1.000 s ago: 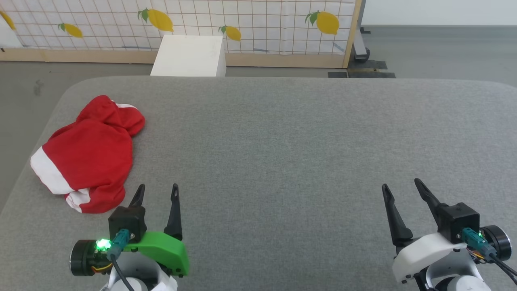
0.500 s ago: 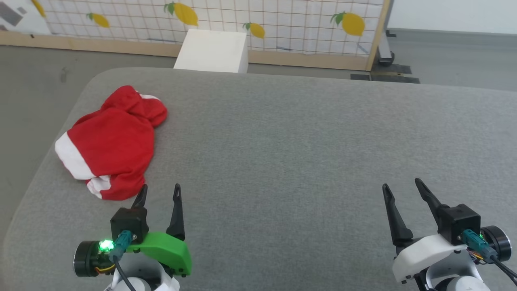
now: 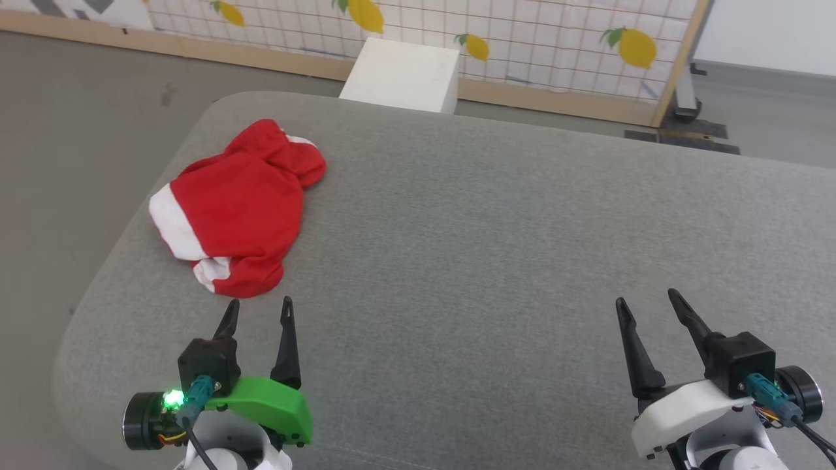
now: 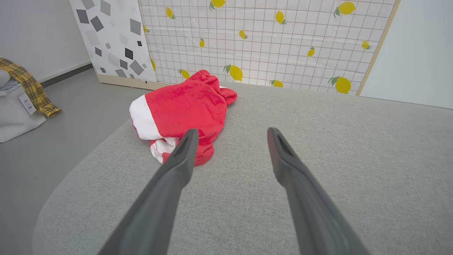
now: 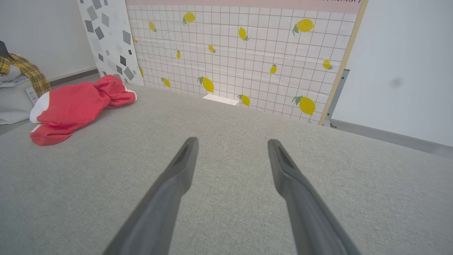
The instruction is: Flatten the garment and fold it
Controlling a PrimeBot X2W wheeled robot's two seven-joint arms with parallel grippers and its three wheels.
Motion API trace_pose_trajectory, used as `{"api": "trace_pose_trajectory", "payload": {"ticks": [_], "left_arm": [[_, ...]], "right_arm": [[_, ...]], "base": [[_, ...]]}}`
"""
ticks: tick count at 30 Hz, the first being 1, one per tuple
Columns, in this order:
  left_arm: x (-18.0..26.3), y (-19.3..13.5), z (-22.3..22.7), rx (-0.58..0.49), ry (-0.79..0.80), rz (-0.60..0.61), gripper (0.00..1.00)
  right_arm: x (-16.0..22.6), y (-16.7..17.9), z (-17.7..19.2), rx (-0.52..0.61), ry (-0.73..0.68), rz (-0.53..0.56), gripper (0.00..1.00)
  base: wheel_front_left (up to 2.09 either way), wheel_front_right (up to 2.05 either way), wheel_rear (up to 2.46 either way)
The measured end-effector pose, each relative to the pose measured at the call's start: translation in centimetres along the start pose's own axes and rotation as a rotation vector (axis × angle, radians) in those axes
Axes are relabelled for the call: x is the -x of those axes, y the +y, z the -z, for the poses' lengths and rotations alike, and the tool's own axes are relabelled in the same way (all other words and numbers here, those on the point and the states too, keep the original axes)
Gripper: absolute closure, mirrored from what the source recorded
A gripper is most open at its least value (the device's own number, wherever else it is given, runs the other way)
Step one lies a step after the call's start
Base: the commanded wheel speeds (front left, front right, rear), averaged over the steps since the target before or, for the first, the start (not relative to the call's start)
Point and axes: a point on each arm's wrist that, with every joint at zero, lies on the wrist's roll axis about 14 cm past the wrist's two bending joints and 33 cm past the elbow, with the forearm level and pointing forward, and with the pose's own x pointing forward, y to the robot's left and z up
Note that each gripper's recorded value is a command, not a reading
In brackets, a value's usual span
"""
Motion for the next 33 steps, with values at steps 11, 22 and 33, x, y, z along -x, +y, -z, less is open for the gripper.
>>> {"api": "trace_pose_trajectory", "payload": {"ticks": [11,22,33], "left_arm": [[1.4,2.7,0.0,0.009,-0.012,-0.085,0.00],[2.5,4.7,-0.1,0.024,-0.024,-0.158,0.00],[3.8,6.5,0.2,0.036,-0.029,-0.228,0.00]], "right_arm": [[-1.8,2.5,-0.5,-0.008,-0.026,-0.080,0.00],[-2.7,4.5,-0.3,-0.014,-0.028,-0.141,0.00],[-3.5,6.4,-0.3,-0.027,-0.039,-0.196,0.00]], "base": [[0.00,0.00,0.00],[0.00,0.00,0.00],[0.00,0.00,0.00]]}}
